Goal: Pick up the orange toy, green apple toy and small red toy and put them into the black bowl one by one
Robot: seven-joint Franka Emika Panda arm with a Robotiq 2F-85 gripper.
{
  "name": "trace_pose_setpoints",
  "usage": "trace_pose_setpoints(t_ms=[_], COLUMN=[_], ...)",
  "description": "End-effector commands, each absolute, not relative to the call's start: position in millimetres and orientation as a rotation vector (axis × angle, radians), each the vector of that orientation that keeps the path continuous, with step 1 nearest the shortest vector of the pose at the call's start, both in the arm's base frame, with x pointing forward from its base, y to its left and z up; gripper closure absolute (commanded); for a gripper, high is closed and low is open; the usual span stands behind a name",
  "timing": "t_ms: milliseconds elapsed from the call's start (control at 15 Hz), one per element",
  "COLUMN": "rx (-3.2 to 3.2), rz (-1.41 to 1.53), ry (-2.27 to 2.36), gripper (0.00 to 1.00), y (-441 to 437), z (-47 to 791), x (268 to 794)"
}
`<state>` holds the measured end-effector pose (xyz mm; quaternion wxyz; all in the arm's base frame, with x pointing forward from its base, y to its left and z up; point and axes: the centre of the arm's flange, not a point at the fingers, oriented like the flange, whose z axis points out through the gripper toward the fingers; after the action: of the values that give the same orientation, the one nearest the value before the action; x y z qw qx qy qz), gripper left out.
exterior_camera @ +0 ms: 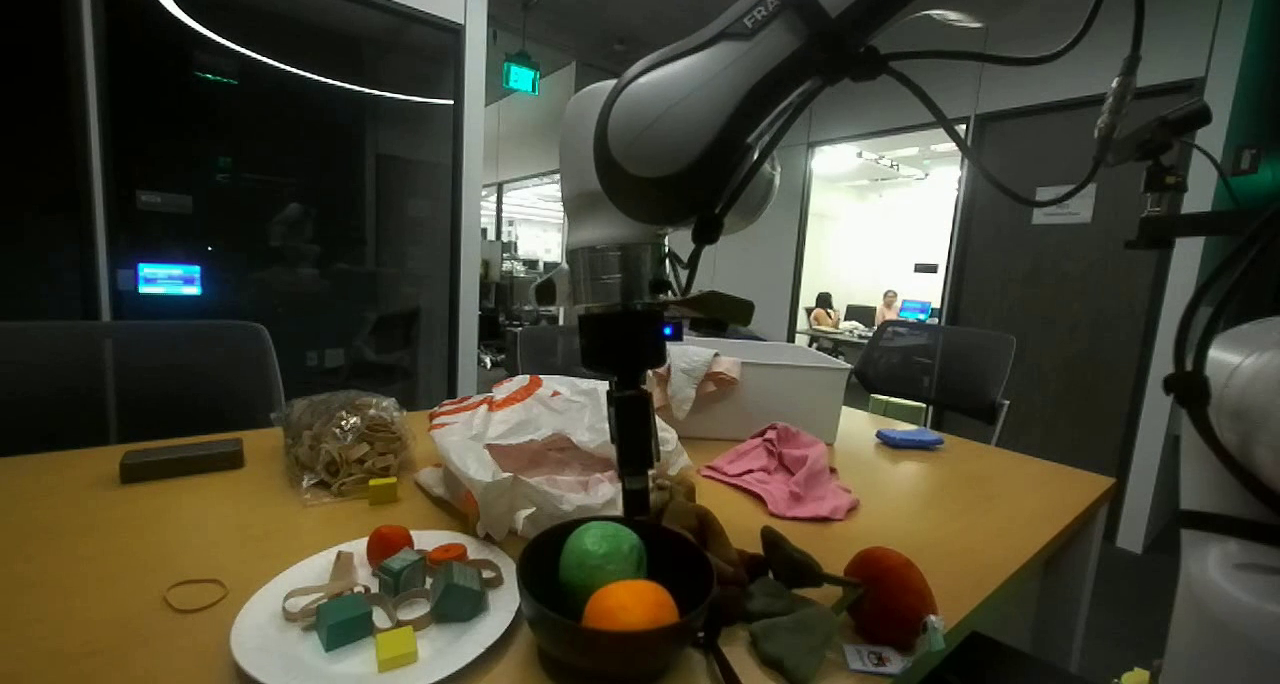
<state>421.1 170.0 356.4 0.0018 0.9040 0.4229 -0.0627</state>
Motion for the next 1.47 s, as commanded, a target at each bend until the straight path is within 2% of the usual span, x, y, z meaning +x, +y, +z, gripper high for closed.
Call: trace_pose_setpoints(t_ms=[0, 533, 800, 1067, 1400], rx=[2.842, 3.041, 3.102, 3.118, 3.096], rz=[-0.06, -0.01, -0.023, 0.001, 0.035], ry=[1.301, 0.881, 0.741, 0.73, 0.717], gripper=[0.0, 0.0, 0.0, 0.0, 0.0], y=[182, 242, 288, 330, 335], z=[383, 389, 376, 371, 336], x=[443, 510, 527, 541, 568])
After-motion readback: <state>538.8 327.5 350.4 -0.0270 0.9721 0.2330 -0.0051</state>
